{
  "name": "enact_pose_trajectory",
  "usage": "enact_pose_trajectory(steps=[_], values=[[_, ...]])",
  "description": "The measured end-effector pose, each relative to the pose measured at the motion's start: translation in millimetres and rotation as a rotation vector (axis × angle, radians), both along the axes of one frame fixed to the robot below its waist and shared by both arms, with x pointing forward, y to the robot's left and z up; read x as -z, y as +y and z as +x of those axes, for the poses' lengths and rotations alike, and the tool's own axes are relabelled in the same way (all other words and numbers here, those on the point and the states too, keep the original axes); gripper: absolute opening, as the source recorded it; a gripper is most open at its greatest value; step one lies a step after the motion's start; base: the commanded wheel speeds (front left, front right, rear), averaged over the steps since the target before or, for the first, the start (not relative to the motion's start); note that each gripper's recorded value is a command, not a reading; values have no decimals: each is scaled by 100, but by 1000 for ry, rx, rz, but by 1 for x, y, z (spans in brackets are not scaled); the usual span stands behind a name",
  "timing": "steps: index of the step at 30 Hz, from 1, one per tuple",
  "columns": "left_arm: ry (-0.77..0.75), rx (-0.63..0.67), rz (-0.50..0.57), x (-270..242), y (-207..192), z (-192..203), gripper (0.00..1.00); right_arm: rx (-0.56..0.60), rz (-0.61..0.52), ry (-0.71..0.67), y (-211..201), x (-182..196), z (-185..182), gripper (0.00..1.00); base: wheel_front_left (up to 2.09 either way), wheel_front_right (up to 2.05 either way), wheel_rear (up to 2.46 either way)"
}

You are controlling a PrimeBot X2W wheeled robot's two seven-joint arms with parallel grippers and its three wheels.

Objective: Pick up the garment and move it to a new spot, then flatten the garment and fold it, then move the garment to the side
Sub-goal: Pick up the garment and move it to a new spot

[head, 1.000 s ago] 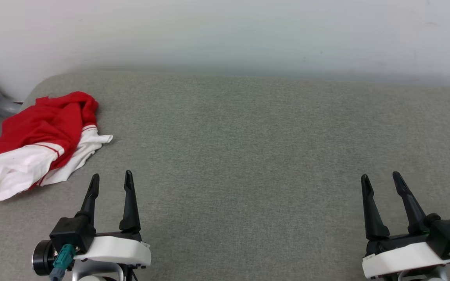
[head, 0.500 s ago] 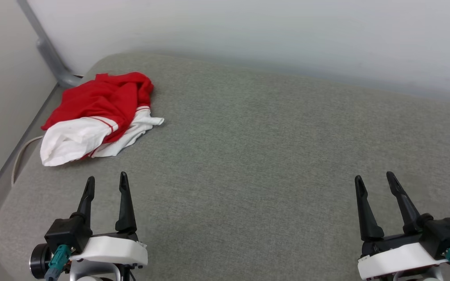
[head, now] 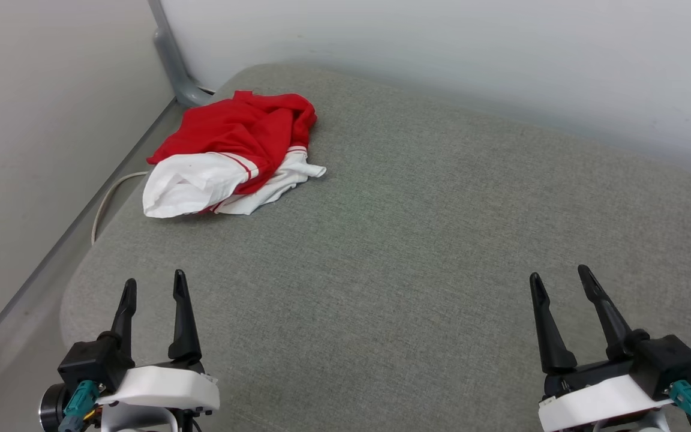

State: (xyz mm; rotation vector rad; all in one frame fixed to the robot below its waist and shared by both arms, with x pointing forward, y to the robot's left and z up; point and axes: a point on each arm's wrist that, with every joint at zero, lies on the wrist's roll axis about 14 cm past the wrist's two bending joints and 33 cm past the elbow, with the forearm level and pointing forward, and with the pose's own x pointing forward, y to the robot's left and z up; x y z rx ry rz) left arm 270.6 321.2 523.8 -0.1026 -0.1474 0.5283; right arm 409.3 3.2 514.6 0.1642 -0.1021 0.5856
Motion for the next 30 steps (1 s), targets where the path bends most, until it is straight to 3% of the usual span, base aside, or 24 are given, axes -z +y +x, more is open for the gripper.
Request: enact_pose_trajectory(steps=[16, 30], values=[[17, -38, -10, 6, 11, -11, 100, -51, -3, 3, 17, 3, -2, 100, 0, 0, 0], [-142, 84, 204, -83, 38, 92, 100, -12, -35, -22, 8, 14, 25, 100, 0, 0, 0]])
